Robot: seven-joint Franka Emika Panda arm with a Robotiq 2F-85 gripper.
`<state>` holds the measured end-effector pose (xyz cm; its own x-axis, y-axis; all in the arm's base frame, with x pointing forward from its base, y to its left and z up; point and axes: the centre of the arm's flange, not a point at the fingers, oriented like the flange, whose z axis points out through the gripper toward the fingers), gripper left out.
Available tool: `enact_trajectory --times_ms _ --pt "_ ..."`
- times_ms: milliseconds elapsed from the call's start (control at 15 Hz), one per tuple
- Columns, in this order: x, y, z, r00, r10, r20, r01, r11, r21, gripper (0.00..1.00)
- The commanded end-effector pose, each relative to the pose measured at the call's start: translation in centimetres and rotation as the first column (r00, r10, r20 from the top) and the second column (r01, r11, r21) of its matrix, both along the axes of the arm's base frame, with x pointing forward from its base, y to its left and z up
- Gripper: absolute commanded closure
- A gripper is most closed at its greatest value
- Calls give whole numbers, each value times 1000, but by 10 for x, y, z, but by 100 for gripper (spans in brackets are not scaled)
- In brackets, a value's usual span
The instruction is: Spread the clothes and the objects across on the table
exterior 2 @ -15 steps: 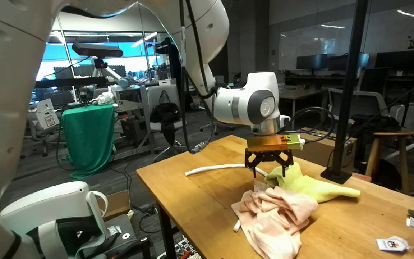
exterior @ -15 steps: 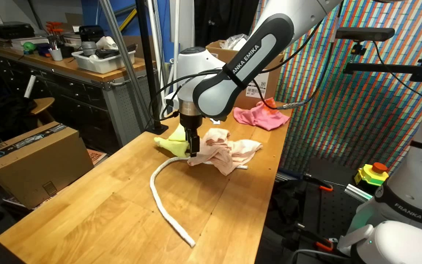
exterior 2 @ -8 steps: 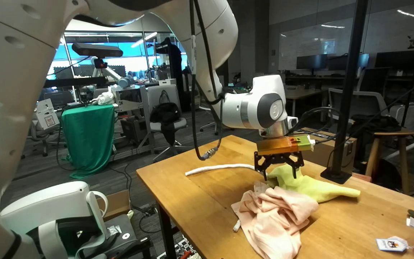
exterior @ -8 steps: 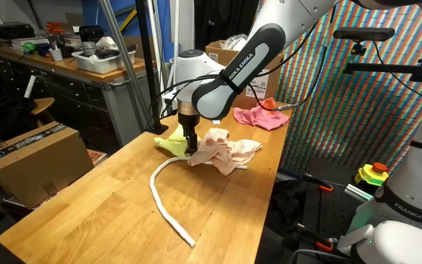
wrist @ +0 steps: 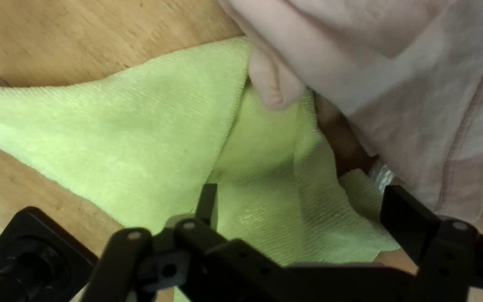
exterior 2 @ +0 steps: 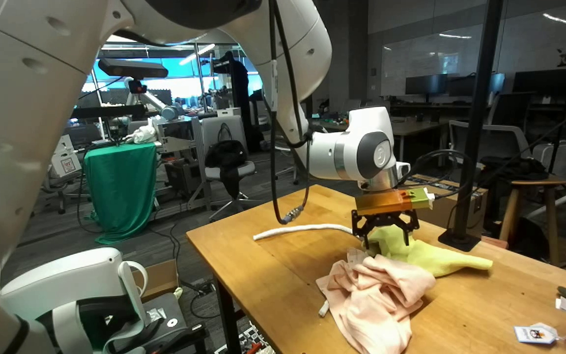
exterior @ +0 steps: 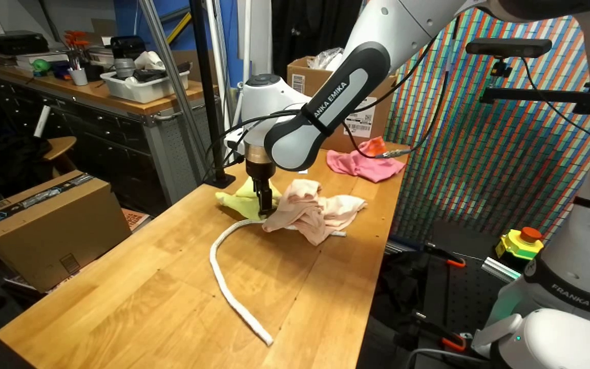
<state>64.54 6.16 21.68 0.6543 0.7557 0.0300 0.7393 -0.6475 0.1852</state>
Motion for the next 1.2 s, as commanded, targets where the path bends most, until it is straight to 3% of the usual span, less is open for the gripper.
enact_trajectory --times_ms 0,67,133,200,333,867,933,1133 --pt "13 0 -3 1000 -5 27 5 1000 -6 0" --pt "14 0 -5 1000 -6 25 6 1000 -7 0" --pt "14 0 -5 1000 -7 25 7 1000 -7 6" --pt "15 -1 -5 1000 -8 25 9 1000 -7 26" --pt "16 -2 -7 1000 -14 24 14 1000 -5 31" --pt "14 -3 0 999 -27 35 27 1000 -9 91" --pt "14 -3 2 999 -31 39 31 999 -9 96" --pt "12 0 11 997 -52 54 52 999 -6 100"
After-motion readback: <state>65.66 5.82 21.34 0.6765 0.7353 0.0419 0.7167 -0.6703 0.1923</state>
